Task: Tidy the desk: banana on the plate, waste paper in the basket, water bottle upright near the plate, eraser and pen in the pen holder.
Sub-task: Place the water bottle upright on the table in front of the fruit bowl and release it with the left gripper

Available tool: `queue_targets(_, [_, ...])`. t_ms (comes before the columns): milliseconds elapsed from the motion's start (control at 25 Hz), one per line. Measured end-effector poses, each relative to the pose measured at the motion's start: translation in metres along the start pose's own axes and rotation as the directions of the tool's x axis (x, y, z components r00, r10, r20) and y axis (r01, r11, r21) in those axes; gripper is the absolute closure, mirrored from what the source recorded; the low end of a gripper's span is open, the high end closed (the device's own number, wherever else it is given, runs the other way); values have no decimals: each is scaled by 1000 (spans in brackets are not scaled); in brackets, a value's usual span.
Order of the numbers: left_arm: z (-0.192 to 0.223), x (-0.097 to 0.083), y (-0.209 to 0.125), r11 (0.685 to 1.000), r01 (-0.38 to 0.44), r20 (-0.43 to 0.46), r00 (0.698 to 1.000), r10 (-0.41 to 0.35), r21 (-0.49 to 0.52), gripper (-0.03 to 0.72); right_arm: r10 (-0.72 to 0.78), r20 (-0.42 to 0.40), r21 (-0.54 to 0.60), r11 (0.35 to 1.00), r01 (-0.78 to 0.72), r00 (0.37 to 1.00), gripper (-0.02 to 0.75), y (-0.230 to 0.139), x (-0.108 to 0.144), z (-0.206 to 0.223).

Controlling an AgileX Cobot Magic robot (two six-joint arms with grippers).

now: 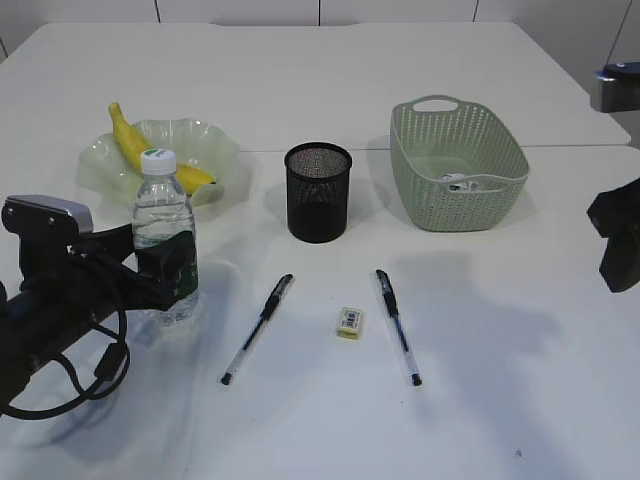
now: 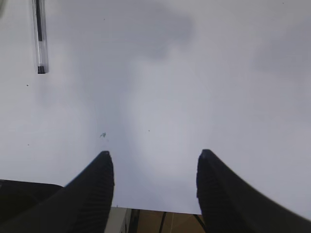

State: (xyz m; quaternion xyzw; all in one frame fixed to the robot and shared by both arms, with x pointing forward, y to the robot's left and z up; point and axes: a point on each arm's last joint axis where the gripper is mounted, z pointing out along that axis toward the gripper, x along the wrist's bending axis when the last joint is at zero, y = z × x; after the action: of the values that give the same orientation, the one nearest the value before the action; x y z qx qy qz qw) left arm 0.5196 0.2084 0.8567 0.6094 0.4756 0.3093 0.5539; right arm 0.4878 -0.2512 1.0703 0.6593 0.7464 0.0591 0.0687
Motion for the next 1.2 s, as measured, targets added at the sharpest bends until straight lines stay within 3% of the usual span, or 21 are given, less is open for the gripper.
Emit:
queue_targets(120, [-1, -1, -1, 1000, -3, 5, 1000, 3, 5, 200, 0, 0, -4, 1000, 0, 1000, 330, 0, 0, 0])
queue_targets(360, [-8, 2, -19, 990, -14, -16, 1000, 16, 138, 190, 0, 0, -4, 1000, 0, 1000, 330, 0, 0, 0])
queue_targets(560, [-10, 2, -18, 989, -16, -20, 1000, 19, 145, 186, 0, 0, -4, 1000, 0, 1000, 330, 0, 0, 0])
queue_targets(840, [-21, 0, -10, 984, -17, -34, 999, 24, 177, 116, -3, 6, -10, 1000, 3, 1000, 330, 1, -1, 0])
queue_targets(1200, [-30, -4, 8, 992, -30, -15, 999, 33, 123, 94, -5, 11, -14, 1000, 5, 1000, 330, 1, -1, 0])
